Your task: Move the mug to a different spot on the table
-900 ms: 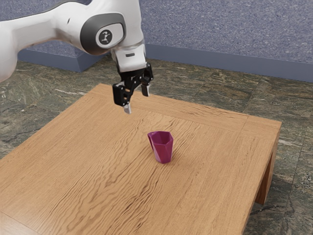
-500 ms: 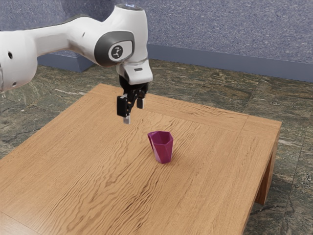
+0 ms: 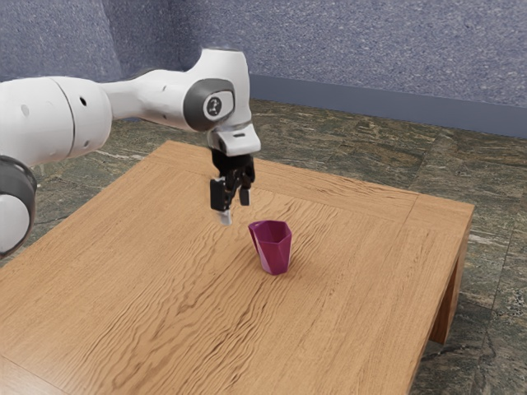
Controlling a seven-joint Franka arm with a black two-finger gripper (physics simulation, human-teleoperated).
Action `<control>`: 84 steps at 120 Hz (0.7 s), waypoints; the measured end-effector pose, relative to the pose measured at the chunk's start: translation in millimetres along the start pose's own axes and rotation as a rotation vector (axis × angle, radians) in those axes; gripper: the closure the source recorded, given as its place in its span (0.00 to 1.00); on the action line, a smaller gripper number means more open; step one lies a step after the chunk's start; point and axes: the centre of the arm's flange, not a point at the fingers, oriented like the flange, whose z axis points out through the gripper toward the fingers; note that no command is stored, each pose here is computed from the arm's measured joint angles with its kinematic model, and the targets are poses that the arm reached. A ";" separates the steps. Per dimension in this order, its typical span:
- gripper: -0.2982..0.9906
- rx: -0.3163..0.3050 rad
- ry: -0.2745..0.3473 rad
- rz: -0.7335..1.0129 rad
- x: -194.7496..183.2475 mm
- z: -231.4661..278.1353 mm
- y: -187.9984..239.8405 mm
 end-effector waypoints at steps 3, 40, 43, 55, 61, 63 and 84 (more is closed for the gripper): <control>0.23 0.001 0.005 0.009 0.5 2.3 -3.5; 0.24 0.014 0.035 0.069 -12.0 39.4 -32.3; 0.24 0.015 0.038 0.074 -11.8 43.3 -34.2; 0.24 0.017 0.048 0.090 -10.2 57.2 -40.6; 0.24 0.025 0.052 0.099 -9.5 58.9 -42.4; 0.24 0.030 0.053 0.101 -9.6 58.3 -43.2; 0.24 0.079 0.066 0.115 -13.8 53.1 -57.7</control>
